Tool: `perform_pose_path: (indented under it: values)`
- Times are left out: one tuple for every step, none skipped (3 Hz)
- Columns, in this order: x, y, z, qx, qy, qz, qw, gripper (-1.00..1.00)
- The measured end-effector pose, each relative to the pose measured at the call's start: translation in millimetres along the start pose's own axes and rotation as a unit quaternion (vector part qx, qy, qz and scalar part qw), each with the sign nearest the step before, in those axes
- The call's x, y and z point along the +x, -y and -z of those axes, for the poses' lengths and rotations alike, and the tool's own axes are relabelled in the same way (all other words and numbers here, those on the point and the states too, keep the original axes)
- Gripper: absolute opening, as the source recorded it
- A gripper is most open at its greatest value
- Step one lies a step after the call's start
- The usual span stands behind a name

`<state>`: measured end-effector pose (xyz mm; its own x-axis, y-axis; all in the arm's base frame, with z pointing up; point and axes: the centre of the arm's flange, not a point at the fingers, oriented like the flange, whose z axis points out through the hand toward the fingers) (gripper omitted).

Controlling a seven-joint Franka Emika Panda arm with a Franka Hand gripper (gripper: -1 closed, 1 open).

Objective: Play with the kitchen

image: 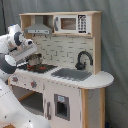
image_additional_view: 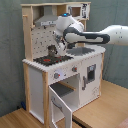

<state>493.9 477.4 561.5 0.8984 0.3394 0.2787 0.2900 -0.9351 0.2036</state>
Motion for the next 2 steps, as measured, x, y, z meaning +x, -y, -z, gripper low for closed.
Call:
perform_pose_path:
  values:
    - [6.8,15.2,6.8,0.013,-0.011,0.016,0.9997,-1.0]
    - [8.9,36.3,4.5,0.031,-0.013,0.035,0.9988,-1.0]
